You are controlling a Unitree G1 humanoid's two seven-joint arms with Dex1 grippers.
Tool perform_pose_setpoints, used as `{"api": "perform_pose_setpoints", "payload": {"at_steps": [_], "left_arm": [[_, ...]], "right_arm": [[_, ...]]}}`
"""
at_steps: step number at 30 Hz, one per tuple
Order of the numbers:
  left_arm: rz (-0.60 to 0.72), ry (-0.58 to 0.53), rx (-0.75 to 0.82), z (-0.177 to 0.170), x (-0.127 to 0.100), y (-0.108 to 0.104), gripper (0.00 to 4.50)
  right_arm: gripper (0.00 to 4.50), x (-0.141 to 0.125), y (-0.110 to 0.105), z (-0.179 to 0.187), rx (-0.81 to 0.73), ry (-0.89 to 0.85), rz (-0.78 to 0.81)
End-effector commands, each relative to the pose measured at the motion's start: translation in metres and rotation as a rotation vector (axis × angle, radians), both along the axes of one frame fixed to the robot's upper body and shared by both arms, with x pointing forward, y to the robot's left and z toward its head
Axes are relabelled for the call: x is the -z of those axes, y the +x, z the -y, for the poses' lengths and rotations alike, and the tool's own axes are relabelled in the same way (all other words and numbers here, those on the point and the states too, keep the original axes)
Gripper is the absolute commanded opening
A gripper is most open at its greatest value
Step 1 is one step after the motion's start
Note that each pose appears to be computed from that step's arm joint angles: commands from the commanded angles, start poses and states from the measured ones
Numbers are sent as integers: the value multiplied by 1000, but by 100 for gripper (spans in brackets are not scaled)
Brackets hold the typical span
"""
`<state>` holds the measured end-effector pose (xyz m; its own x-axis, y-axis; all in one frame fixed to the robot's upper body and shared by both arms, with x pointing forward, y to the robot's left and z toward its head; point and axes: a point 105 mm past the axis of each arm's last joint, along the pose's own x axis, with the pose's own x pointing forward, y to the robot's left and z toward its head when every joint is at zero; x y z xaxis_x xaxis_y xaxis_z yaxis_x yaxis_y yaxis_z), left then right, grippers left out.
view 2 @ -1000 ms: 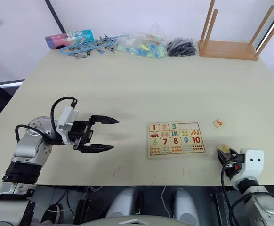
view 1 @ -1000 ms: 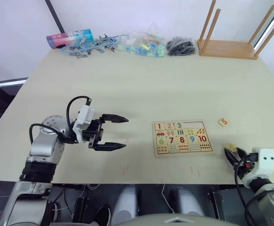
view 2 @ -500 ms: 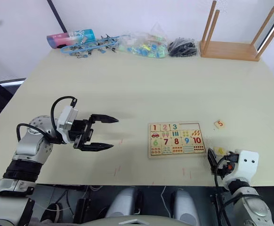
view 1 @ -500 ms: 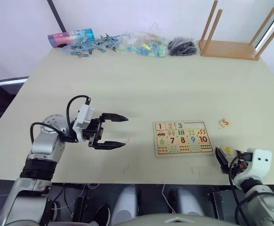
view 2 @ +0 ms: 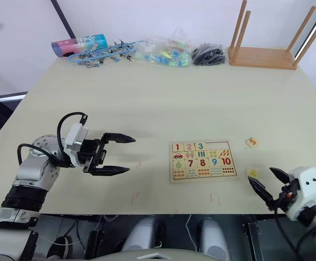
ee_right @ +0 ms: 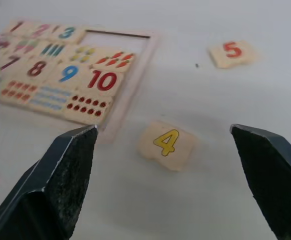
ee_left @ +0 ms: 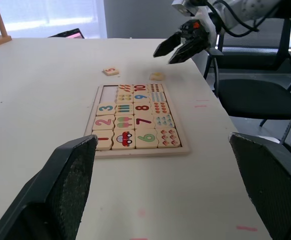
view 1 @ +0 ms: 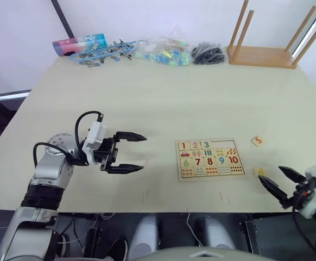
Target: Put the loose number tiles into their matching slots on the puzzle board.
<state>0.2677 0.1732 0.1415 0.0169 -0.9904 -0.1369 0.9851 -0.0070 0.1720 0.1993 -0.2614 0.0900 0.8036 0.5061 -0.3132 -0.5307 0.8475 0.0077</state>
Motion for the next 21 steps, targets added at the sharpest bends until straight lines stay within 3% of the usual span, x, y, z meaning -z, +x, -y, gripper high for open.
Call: {"api": "perform_pose_setpoints", "payload": {"at_steps": [1, 9, 17, 21], "left_arm": [[31, -12, 36, 1, -7, -3, 450], [28, -24, 28, 0, -6, -5, 450], [31, -20, 27, -1, -5, -6, 450], [35, -22, 28, 0, -4, -5, 450]], "right_arm": [[444, -6, 2, 5, -176, -69, 16], [444, 4, 15, 8, -494, -208, -30], [444, 13, 41, 9, -635, -297, -28], [444, 18, 43, 14, -673, -329, -64]]}}
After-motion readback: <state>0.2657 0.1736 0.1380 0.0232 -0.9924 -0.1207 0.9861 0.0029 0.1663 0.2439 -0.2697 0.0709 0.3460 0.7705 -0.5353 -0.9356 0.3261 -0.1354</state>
